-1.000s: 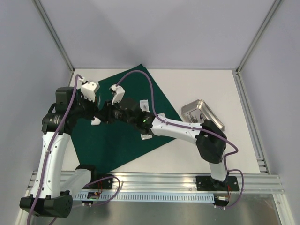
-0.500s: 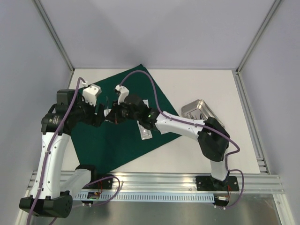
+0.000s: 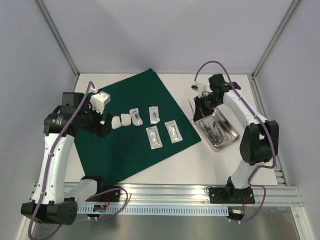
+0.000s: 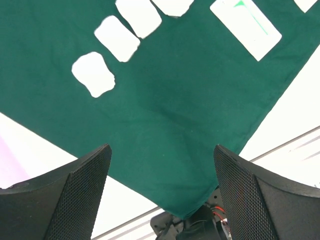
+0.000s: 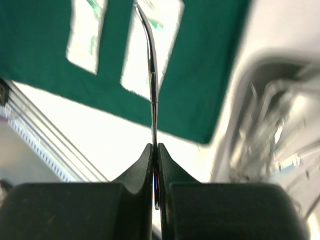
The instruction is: Prepare the surgical pack
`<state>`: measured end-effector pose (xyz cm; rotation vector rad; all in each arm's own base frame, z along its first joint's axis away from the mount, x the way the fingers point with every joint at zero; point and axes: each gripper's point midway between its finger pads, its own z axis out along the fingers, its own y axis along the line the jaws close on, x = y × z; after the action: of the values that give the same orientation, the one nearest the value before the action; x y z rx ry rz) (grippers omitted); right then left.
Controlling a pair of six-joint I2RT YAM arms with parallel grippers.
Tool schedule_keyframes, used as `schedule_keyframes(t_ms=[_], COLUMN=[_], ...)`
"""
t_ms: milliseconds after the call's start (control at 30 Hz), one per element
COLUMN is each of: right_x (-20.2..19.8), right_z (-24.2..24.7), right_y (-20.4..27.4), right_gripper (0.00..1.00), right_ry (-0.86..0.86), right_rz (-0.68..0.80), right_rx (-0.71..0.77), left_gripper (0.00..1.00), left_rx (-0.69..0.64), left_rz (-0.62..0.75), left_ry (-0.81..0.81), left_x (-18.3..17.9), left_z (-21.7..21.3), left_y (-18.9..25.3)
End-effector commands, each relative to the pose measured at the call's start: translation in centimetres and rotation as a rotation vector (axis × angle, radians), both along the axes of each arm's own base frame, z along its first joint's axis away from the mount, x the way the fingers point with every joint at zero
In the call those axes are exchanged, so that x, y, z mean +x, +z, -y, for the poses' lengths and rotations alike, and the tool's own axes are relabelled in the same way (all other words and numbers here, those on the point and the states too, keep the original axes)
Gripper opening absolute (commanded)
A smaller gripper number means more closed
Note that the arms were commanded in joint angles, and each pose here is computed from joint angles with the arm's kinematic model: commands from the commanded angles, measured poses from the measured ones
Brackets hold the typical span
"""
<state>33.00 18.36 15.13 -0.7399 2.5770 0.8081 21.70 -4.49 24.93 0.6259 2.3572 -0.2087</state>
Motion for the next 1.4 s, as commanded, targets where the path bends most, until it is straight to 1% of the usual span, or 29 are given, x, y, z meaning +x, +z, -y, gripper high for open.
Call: schedule_keyframes(t_ms=[0, 67, 133, 200, 300, 467, 533, 667, 867, 1200, 1367], right_x=[-5.1, -4.4, -3.5, -3.3, -3.4, -4.2, -4.2, -3.8, -4.1, -4.1, -4.4], right_z=[5.4, 6.5, 9.5, 11.7, 12.4, 14.7, 14.9, 16.5, 17.0, 16.3, 16.3], right_y=[-0.9, -0.6, -1.2, -2.2, -3.6, -6.9, -7.4, -8.2, -10.1, -10.5, -11.5], right_gripper=[0.0, 0.0, 0.01, 0.0, 0.01, 0.0, 0.0, 0.0, 0.0, 0.01, 0.01], right_ry=[0.066, 0.041, -0.034, -0.086, -0.073, -0.106, -0.108, -0.134, -0.123, -0.08, -0.067], right_rz=[-0.164, -0.138, -0.14, -0.16, -0.177, -0.269, -0.284, -0.293, -0.345, -0.339, -0.376], right_rx=[-0.02, 0.052, 0.043, -0.002, -0.02, -0.116, -0.126, -0.21, -0.273, -0.25, -0.274], left_gripper=[0.91, 0.89, 0.88, 0.86, 0.85, 0.84, 0.84, 0.84, 0.84, 0.84, 0.84], left_rx=[-0.014, -0.026, -0.041, -0.041, -0.049, -0.047, -0.042, -0.047, -0.064, -0.05, -0.048], left_rz=[-0.028, -0.058, -0.083, -0.093, -0.138, -0.155, -0.166, -0.178, -0.185, -0.188, -0.182], left_ry=[-0.041, -0.066, -0.086, -0.099, -0.109, -0.123, -0.119, -0.114, -0.107, -0.107, -0.106], left_x=[1.6, 2.3, 2.9, 3.3, 3.7, 3.6, 3.5, 3.3, 3.2, 3.2, 3.3], left_z=[0.6, 1.0, 1.5, 1.6, 1.8, 1.8, 1.7, 1.8, 2.0, 1.8, 1.7], left_y=[-0.9, -1.1, -1.3, -1.5, -2.4, -2.7, -3.0, -3.3, -3.7, -4.1, -4.1])
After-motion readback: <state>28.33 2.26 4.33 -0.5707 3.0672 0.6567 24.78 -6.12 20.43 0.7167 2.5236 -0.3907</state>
